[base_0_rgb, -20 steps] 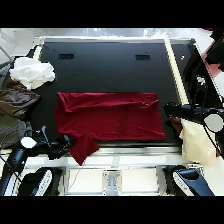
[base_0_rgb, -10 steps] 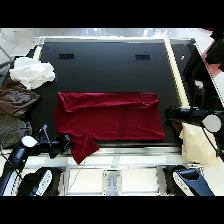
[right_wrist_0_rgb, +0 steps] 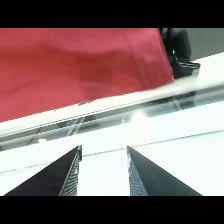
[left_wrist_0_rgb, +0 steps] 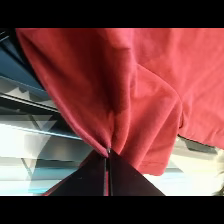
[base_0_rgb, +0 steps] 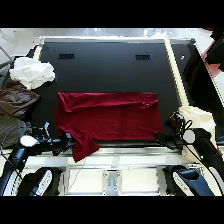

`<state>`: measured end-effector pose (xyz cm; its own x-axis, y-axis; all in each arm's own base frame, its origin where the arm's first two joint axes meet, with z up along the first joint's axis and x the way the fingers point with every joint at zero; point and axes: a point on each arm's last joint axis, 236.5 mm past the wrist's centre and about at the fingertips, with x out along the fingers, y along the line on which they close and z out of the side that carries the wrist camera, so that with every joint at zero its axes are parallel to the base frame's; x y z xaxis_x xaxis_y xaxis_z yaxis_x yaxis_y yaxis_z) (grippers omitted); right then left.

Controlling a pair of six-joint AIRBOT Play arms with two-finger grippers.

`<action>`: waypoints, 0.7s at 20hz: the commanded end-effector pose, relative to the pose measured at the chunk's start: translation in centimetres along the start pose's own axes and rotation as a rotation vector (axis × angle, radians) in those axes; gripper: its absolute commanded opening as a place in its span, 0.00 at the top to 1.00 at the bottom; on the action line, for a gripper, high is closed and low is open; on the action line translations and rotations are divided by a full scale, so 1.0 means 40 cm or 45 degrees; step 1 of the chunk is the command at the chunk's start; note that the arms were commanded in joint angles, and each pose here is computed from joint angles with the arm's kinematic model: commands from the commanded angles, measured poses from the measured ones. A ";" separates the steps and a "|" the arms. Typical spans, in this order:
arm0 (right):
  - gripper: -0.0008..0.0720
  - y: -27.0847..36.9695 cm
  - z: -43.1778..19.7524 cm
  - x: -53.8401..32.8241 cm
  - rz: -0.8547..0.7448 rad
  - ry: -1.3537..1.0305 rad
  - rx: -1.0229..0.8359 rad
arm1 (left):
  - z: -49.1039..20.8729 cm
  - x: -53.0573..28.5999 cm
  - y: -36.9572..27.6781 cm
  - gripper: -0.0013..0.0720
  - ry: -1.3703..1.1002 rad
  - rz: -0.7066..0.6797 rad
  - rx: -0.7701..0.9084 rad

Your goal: Fold the shirts.

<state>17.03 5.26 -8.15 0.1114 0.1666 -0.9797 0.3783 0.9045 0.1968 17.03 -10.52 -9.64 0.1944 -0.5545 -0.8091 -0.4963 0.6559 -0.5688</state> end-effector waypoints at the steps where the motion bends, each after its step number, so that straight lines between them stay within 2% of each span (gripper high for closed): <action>1: 0.50 -0.001 -0.017 0.036 0.026 0.012 0.182 | 0.001 0.000 -0.003 0.96 -0.002 -0.006 0.020; 2: 0.42 -0.007 -0.023 0.050 0.024 0.012 0.210 | 0.001 0.000 -0.004 0.96 -0.002 -0.007 0.020; 3: 0.41 -0.011 -0.020 0.064 0.032 -0.007 0.248 | 0.001 0.000 -0.003 0.96 -0.002 -0.006 0.020; 9: 0.42 0.011 0.081 0.089 0.160 -0.245 0.440 | 0.001 0.000 -0.003 0.96 -0.001 -0.006 0.020; 12: 0.42 0.007 0.093 0.107 0.151 -0.245 0.492 | 0.001 0.000 -0.003 0.96 -0.001 -0.006 0.020; 13: 0.44 -0.001 0.078 0.121 0.123 -0.205 0.500 | 0.001 0.000 -0.003 0.96 -0.001 -0.006 0.020; 14: 0.64 -0.005 0.063 0.132 0.105 -0.166 0.514 | 0.000 0.000 -0.003 0.96 -0.001 -0.006 0.020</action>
<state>20.62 5.01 -12.09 0.3091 0.1603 -0.9374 0.6474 0.6866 0.3309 17.09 -10.60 -9.57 0.1968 -0.5578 -0.8063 -0.4833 0.6604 -0.5748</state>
